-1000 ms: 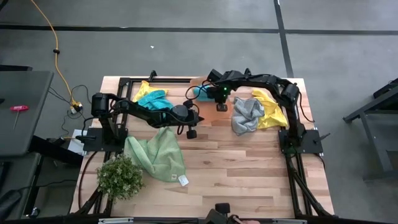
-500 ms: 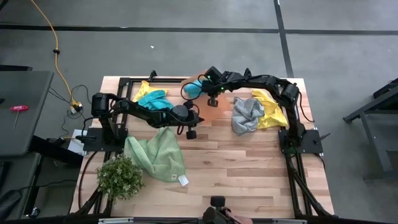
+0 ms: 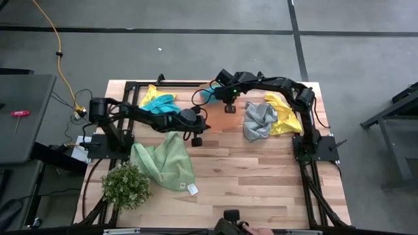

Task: Fold microfiber towels
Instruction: Put the bottom folded blue microfiber cloth into the orange bin

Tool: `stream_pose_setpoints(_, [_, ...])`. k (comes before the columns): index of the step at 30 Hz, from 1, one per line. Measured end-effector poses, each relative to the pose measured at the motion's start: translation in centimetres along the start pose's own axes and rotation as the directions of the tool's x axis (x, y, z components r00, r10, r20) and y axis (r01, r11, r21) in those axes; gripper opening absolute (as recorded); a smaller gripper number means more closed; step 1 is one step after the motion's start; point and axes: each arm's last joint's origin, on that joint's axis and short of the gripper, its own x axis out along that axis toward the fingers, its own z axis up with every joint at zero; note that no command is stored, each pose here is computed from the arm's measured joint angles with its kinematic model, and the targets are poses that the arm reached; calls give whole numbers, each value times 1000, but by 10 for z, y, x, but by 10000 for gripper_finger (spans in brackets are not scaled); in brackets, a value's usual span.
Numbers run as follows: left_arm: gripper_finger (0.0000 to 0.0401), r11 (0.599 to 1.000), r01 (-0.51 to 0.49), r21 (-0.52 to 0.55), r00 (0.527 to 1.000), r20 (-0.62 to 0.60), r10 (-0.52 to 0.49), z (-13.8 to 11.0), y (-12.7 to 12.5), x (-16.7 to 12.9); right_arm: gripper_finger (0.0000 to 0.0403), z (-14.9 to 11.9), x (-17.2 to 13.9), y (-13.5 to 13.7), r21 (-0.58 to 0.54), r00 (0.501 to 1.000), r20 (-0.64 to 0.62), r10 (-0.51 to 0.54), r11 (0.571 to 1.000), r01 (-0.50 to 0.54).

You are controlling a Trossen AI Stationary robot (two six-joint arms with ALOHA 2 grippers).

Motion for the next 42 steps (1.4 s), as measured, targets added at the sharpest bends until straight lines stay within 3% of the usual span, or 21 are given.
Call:
stream_pose_setpoints(4, [0,1000,14,26,999,-43,-13,6,2,-20,0,1,-14,2,-57,998,4,64,996,-63])
stream_pose_setpoints(9, [0,998,7,62,999,-39,-5,17,6,-43,0,6,-25,1,-75,994,78,70,995,-64])
stream_pose_setpoints(17, [0,987,-128,97,989,-62,135,19,16,-61,0,20,-7,-12,113,952,279,-124,989,96])
stream_pose_setpoints(26, [0,988,-153,-30,978,-146,147,-24,17,-59,0,16,15,-17,158,949,185,-256,961,228])
stream_pose_setpoints(35, [0,979,-166,-117,979,-137,149,-35,15,-59,0,22,23,-6,120,961,234,-149,985,124])
stream_pose_setpoints(42, [0,981,-143,-127,980,-158,123,-40,13,-53,0,29,24,12,71,969,241,-58,997,42])
